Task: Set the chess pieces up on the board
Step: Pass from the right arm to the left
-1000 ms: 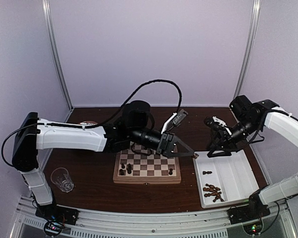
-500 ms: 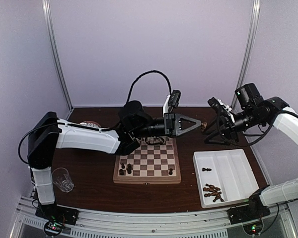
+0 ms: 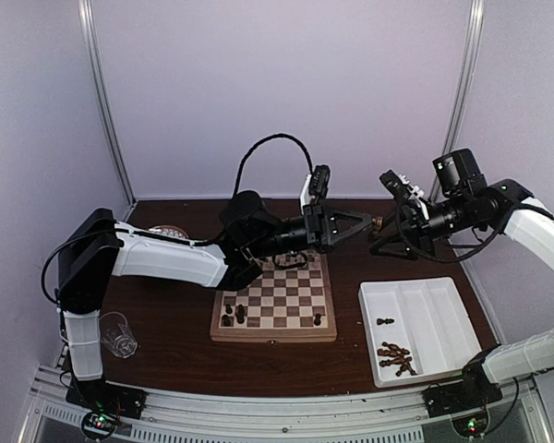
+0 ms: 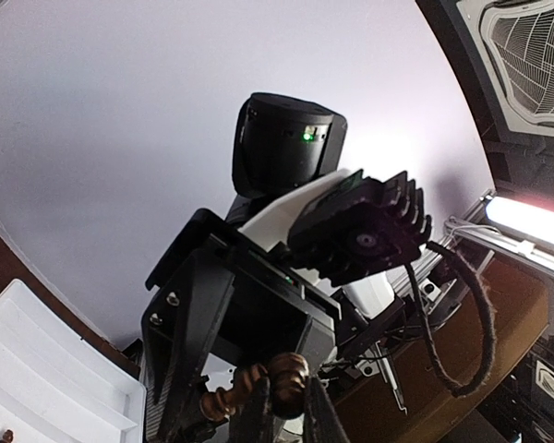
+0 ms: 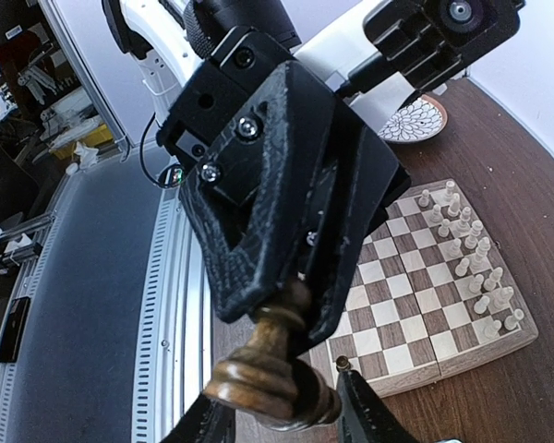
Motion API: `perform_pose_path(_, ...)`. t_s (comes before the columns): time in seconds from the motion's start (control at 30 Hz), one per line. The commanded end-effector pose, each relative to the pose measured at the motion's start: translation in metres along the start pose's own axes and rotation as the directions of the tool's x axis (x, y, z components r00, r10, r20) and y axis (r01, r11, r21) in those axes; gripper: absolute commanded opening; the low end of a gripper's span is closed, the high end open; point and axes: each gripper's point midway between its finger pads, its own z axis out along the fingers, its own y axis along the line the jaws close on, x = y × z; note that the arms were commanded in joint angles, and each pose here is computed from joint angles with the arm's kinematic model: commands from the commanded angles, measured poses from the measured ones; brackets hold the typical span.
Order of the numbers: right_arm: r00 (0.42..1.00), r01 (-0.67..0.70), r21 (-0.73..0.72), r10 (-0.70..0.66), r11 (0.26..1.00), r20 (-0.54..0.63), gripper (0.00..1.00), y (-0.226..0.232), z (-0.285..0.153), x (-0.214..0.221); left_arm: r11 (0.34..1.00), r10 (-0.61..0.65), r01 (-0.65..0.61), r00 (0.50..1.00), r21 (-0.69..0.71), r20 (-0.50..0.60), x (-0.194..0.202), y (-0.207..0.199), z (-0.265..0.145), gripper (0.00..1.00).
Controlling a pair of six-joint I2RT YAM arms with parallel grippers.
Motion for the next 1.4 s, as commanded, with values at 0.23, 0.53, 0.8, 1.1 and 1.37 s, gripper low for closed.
perform_pose_path(0.23, 0.999, -0.009, 0.065, 0.007, 0.998, 0.036, 0.42, -0.014, -0.003, -0.018, 0.998, 0.001, -0.005, 0.998, 0.065, 0.063, -0.017, -0.015, -0.002, 0.02)
perform_pose_path(0.53, 0.999, -0.009, 0.054, 0.006, 0.999, 0.049, 0.38, -0.010, -0.006, -0.023, 0.999, -0.023, 0.021, 0.997, 0.033, 0.070, -0.016, -0.003, -0.007, 0.01)
perform_pose_path(0.8, 0.998, -0.010, 0.058, 0.006, 0.998, 0.066, 0.37, -0.011, -0.009, -0.031, 0.999, -0.044, 0.043, 0.997, 0.021, 0.064, -0.013, 0.004, -0.007, 0.01)
perform_pose_path(1.1, 0.997, -0.033, 0.062, 0.029, 0.998, 0.076, 0.15, -0.015, -0.010, -0.030, 0.999, -0.047, 0.046, 0.997, 0.009, 0.066, -0.014, 0.009, -0.009, 0.01)
perform_pose_path(1.37, 0.997, -0.078, 0.107, 0.076, 0.991, 0.023, 0.07, -0.026, -0.009, 0.007, 0.998, -0.025, 0.028, 0.998, -0.060, 0.052, -0.024, 0.012, -0.023, 0.01)
